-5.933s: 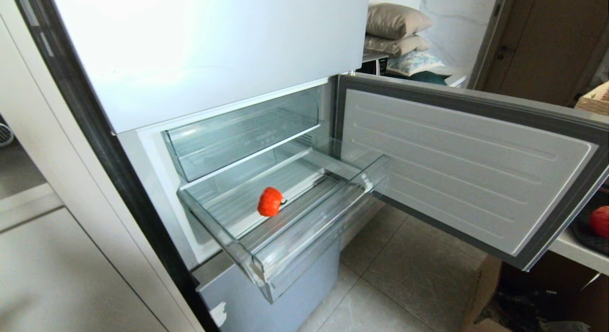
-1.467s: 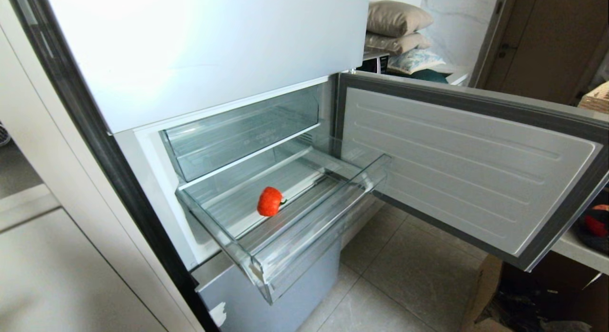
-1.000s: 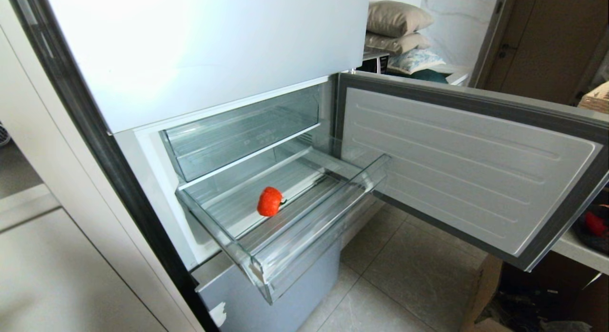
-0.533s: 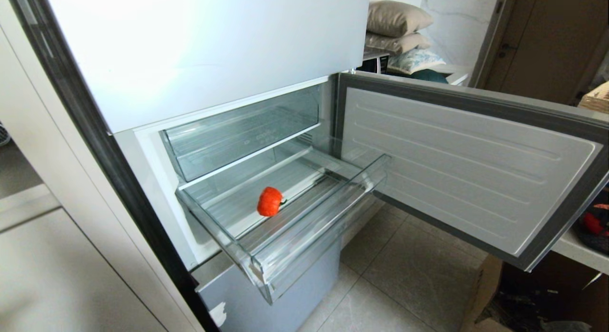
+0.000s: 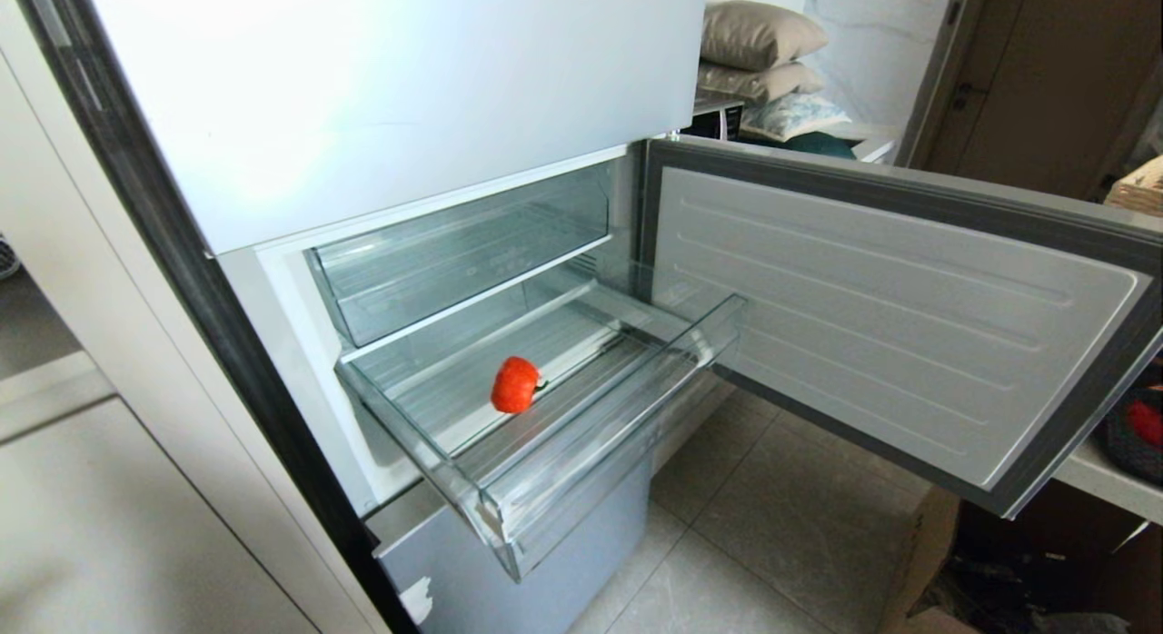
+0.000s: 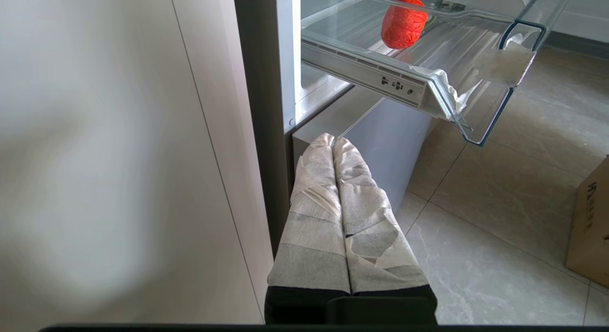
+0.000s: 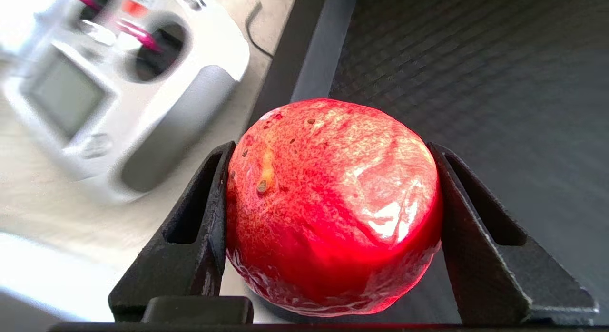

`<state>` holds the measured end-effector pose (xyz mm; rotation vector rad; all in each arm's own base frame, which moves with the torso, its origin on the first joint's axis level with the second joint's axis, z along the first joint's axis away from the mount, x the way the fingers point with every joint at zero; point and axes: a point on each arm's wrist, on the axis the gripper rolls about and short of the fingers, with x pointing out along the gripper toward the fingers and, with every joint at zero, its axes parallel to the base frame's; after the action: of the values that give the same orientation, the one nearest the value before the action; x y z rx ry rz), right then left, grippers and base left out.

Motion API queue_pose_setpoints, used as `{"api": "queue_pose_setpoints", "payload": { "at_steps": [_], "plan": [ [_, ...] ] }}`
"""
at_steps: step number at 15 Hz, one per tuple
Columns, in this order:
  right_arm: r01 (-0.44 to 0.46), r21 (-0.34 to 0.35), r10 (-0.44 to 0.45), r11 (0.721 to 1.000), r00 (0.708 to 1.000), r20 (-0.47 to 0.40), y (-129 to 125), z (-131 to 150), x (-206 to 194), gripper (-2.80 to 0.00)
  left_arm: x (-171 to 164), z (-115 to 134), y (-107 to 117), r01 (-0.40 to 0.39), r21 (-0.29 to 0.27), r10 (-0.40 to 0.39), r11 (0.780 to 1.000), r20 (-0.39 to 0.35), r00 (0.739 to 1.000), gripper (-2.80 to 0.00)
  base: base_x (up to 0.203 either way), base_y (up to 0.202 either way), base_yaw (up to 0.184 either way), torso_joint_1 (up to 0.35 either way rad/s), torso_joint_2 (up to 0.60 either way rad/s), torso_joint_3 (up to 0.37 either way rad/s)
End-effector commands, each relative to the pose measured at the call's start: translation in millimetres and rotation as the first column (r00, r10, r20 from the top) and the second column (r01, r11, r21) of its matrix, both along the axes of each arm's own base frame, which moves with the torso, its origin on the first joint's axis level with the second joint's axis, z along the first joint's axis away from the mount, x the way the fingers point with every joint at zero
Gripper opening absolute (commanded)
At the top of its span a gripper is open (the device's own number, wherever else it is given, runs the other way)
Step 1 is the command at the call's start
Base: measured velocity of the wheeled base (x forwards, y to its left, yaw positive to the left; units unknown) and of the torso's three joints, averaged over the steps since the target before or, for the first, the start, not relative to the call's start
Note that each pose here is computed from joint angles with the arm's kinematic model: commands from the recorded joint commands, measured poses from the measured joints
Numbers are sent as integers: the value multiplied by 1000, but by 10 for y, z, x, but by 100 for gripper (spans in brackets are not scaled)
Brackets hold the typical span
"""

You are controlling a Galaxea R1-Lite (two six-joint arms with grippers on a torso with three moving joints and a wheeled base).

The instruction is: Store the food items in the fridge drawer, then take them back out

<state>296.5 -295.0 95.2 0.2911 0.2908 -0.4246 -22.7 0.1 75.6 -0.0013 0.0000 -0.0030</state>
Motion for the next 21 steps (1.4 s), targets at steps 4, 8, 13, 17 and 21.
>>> {"api": "queue_pose_setpoints", "payload": {
  "at_steps": [4, 8, 13, 17, 21],
  "plan": [
    [72, -118, -60, 990, 993, 101, 765, 1039, -955, -280, 0, 0, 0, -1, 0, 1, 1000, 0, 1000, -280, 0, 0, 0, 0, 0, 0],
    [96, -278, -41, 956, 980, 195, 1842, 1250, -1910, -280, 0, 0, 0, -1, 0, 1, 1000, 0, 1000, -280, 0, 0, 0, 0, 0, 0],
    [-282, -386, 398, 878, 878, 266, 2882, 727, -2604, -280, 0, 0, 0, -1, 0, 1, 1000, 0, 1000, -280, 0, 0, 0, 0, 0, 0],
    [-429, -393, 541, 813, 807, 238, 2988, 211, -3032, -280, 0, 0, 0, -1, 0, 1, 1000, 0, 1000, -280, 0, 0, 0, 0, 0, 0],
    [-364, -394, 471, 844, 855, 219, 2954, -157, -3202, -280, 0, 0, 0, -1, 0, 1, 1000, 0, 1000, -280, 0, 0, 0, 0, 0, 0]
  ]
}}
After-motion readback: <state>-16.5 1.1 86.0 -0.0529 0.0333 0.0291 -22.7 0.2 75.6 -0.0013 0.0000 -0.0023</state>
